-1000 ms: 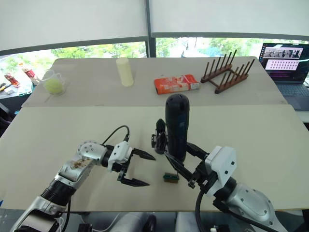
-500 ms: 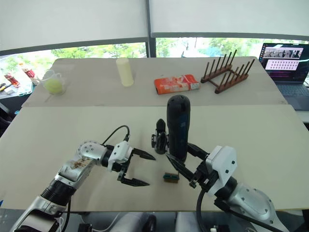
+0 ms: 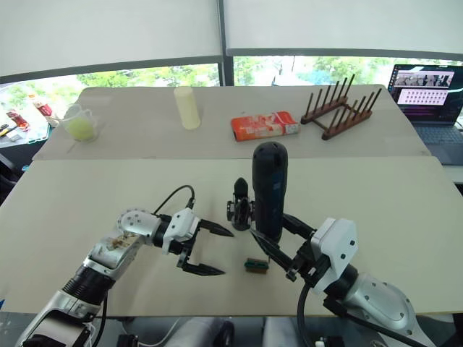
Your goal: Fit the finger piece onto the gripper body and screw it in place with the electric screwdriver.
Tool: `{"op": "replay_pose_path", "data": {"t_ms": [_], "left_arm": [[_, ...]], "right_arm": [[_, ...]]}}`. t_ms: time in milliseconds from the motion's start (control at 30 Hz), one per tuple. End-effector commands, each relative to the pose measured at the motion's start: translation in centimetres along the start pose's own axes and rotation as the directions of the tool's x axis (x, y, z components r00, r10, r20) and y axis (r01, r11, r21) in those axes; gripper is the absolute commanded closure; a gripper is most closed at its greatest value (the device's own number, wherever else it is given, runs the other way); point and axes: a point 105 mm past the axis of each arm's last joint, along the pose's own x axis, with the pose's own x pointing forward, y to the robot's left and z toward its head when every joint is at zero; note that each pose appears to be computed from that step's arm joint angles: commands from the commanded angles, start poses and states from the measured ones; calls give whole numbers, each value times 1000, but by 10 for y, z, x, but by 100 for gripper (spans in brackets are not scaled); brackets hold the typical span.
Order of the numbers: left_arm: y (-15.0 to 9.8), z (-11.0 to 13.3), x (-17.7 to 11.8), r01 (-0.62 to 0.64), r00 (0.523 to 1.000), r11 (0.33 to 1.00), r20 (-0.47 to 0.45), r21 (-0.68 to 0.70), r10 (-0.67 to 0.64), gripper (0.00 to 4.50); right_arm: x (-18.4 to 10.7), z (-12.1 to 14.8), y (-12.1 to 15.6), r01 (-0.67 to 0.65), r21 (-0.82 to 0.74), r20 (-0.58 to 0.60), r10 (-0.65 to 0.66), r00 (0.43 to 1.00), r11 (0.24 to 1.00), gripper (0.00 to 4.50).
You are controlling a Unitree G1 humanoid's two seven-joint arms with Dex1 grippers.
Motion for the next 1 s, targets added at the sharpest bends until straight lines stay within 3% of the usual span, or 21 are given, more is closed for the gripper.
{"op": "replay_pose_path", "data": {"t_ms": [33, 1000], "left_arm": [[-1, 6, 1, 10, 1000, 999, 7, 31, -10, 0], [-4, 4, 1, 13, 1000, 999, 1, 29, -13, 0]], "right_arm": [[0, 16, 6, -21, -20, 72, 23, 997, 1000, 259], [2, 18, 11, -42, -20, 84, 43, 996, 999, 259]]}}
